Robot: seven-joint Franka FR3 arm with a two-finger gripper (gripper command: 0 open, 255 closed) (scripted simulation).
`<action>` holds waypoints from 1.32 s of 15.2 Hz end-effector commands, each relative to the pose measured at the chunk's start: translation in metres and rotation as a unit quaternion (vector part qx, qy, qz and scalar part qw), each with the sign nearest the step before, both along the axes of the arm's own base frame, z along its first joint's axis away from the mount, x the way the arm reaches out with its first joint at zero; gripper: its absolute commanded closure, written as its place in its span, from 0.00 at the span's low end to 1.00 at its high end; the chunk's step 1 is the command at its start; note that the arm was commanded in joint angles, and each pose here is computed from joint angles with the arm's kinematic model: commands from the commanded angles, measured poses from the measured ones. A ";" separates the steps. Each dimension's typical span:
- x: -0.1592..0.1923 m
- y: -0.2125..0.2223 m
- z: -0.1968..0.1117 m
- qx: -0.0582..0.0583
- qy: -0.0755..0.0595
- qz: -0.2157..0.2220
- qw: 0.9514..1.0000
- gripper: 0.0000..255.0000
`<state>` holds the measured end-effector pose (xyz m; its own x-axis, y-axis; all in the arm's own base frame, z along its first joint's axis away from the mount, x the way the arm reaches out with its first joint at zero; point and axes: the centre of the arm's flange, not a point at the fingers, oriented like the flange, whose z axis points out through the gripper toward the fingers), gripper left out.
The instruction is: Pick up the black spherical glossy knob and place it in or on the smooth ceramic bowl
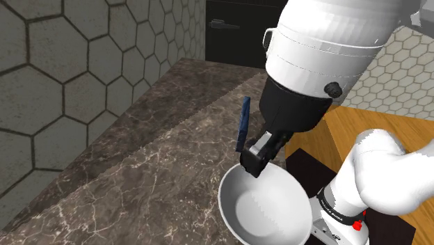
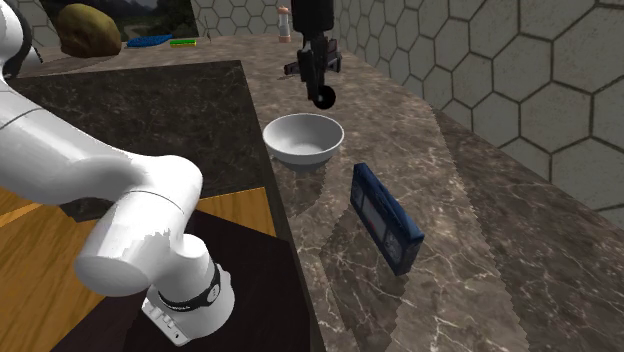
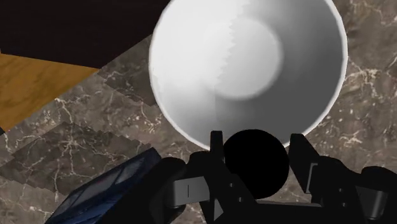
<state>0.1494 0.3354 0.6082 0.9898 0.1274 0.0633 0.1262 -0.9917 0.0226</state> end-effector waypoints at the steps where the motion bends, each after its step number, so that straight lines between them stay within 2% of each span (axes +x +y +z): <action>1: -0.024 -0.005 0.000 0.000 0.000 0.000 1.000 1.00; 3: -0.042 -0.009 0.000 0.000 0.000 0.000 1.000 1.00; 14: -0.042 -0.009 -0.058 0.000 0.000 0.000 1.000 1.00; 15: -0.042 -0.009 -0.054 0.000 0.001 0.000 1.000 1.00; 16: -0.042 -0.009 -0.054 0.000 0.001 0.000 1.000 0.00; 18: -0.022 -0.018 -0.079 0.026 0.044 -0.013 0.999 0.00; 20: -0.004 -0.027 -0.106 0.052 0.087 -0.026 0.995 0.00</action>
<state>0.1403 0.3132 0.5136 0.9942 0.0900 -0.0589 0.0860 -0.9940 -0.0671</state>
